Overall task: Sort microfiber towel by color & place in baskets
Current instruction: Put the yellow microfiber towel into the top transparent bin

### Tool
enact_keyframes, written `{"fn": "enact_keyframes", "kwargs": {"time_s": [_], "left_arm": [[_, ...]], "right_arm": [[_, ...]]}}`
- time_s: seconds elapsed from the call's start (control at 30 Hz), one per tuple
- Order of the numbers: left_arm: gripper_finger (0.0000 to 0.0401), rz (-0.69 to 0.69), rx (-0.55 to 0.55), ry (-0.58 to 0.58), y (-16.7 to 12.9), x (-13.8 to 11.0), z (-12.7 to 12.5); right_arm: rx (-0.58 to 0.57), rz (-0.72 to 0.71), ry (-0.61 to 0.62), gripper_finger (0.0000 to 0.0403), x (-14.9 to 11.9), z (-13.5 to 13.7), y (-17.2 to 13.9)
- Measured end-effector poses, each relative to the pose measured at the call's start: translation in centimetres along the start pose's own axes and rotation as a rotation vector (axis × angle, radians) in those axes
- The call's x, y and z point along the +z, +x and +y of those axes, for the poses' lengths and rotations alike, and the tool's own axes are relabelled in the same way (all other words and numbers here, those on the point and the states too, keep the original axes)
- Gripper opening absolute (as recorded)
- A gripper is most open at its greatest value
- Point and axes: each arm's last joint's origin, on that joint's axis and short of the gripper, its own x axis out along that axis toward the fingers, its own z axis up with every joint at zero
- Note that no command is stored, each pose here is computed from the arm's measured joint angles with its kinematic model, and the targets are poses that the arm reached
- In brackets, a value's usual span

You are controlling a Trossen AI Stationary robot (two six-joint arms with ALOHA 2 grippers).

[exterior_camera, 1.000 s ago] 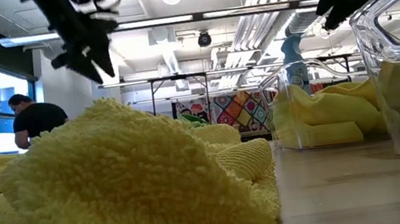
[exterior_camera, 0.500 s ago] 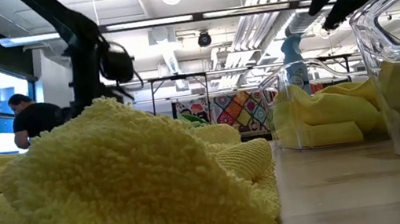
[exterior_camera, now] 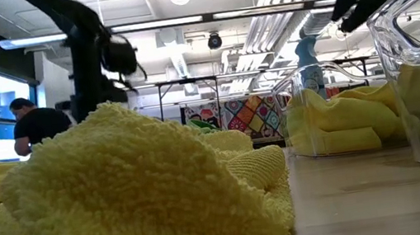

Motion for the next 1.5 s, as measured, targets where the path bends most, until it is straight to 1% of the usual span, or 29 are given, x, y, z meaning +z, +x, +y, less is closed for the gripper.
{"fn": "enact_keyframes", "kwargs": {"time_s": [0.13, 0.27, 0.37, 0.5, 0.67, 0.77, 0.83, 1.0, 1.1, 1.27, 1.37, 1.5], "left_arm": [[0.0002, -0.146, -0.049, -0.058, -4.5, -1.1, -0.6], [0.0001, -0.286, -0.147, -0.122, -8.7, -3.1, -2.2], [0.0001, -0.371, -0.205, -0.129, -11.3, -4.6, -4.1], [0.0001, -0.477, -0.282, -0.133, -14.7, -6.6, -7.3], [0.0000, -0.634, -0.338, -0.130, -18.3, -8.4, -11.3], [0.0000, -0.722, -0.411, -0.111, -20.5, -8.6, -13.5], [0.0000, -0.769, -0.459, -0.075, -21.5, -8.4, -15.2], [0.0000, -0.882, -0.579, 0.006, -23.8, -6.9, -19.7], [0.0000, -0.909, -0.605, 0.062, -24.1, -5.8, -22.6], [0.0000, -0.904, -0.657, 0.144, -22.9, -3.9, -27.2], [0.0000, -0.861, -0.675, 0.184, -21.0, -3.0, -29.7], [0.0000, -0.786, -0.701, 0.223, -17.5, -1.8, -32.7]], "right_arm": [[-0.009, 0.078, -0.074, 0.0220, -0.5, -0.6, -0.3], [0.035, 0.111, -0.138, 0.0220, -0.6, -1.4, -1.2], [0.065, 0.088, -0.166, 0.0220, -0.6, -2.4, -2.2], [0.119, 0.039, -0.197, 0.0220, -0.6, -3.8, -3.7], [0.168, -0.025, -0.211, 0.0220, -0.7, -5.5, -5.3], [0.174, -0.049, -0.217, 0.0220, -0.8, -6.2, -5.8], [0.175, -0.055, -0.231, 0.0220, -0.9, -6.5, -6.0], [0.178, -0.058, -0.234, 0.0220, -0.9, -6.7, -6.1], [0.177, -0.056, -0.233, 0.0220, -0.9, -6.7, -6.1], [0.176, -0.055, -0.236, 0.0220, -0.9, -6.8, -6.1], [0.175, -0.052, -0.239, 0.0220, -1.0, -6.9, -6.2], [0.184, -0.054, -0.253, 0.0220, -1.0, -7.0, -6.3]]}}
